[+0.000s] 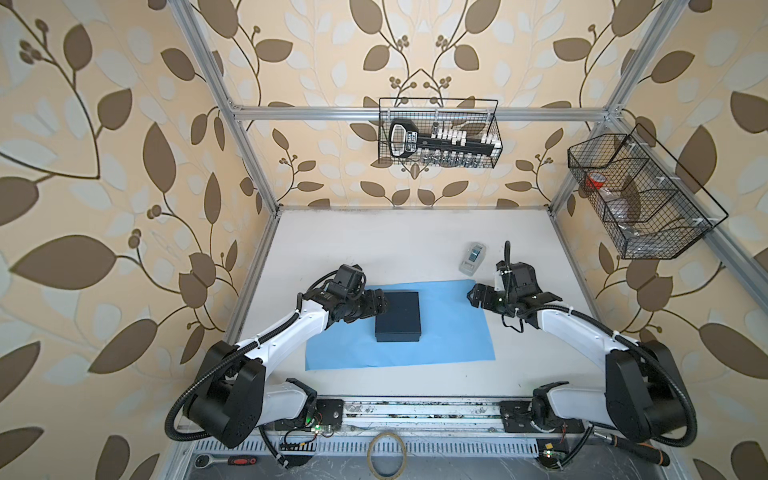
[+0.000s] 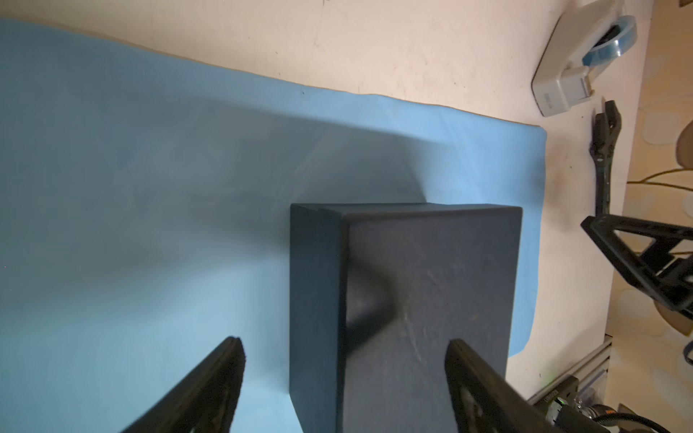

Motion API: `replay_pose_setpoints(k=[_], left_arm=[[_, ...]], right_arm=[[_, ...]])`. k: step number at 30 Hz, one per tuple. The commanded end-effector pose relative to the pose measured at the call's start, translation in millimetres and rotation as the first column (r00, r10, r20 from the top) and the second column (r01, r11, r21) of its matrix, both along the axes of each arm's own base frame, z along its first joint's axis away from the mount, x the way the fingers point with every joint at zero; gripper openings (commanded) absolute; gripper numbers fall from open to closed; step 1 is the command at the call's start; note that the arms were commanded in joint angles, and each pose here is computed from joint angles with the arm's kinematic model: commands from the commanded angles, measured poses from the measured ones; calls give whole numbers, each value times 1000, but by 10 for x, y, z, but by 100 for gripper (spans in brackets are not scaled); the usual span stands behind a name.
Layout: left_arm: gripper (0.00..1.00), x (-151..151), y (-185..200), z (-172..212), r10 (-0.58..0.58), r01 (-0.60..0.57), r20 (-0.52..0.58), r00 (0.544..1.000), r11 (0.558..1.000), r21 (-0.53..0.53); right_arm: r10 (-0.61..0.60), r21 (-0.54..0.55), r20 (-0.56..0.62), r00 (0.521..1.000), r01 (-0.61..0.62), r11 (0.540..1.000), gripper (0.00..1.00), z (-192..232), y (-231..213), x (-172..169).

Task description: Wrap the gift box in paper

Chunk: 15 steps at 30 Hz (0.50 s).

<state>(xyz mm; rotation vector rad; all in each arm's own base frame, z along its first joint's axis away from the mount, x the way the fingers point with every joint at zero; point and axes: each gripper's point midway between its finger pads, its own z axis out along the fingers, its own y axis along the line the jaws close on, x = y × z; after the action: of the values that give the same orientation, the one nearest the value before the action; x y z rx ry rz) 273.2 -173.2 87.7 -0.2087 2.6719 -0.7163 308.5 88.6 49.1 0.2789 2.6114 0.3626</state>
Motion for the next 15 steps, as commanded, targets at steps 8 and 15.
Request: replay_pose_setpoints(k=[8, 15], left_arm=[[86, -23, 47, -212, -15, 16, -10, 1000, 999, 37], [86, -126, 101, -387, -13, 16, -40, 999, 998, 55]], right_arm=[[70, 9, -146, 987, -69, 998, 82, -384, 70, -225], [147, 161, -178, 973, -118, 980, 68, -429, 299, -331]])
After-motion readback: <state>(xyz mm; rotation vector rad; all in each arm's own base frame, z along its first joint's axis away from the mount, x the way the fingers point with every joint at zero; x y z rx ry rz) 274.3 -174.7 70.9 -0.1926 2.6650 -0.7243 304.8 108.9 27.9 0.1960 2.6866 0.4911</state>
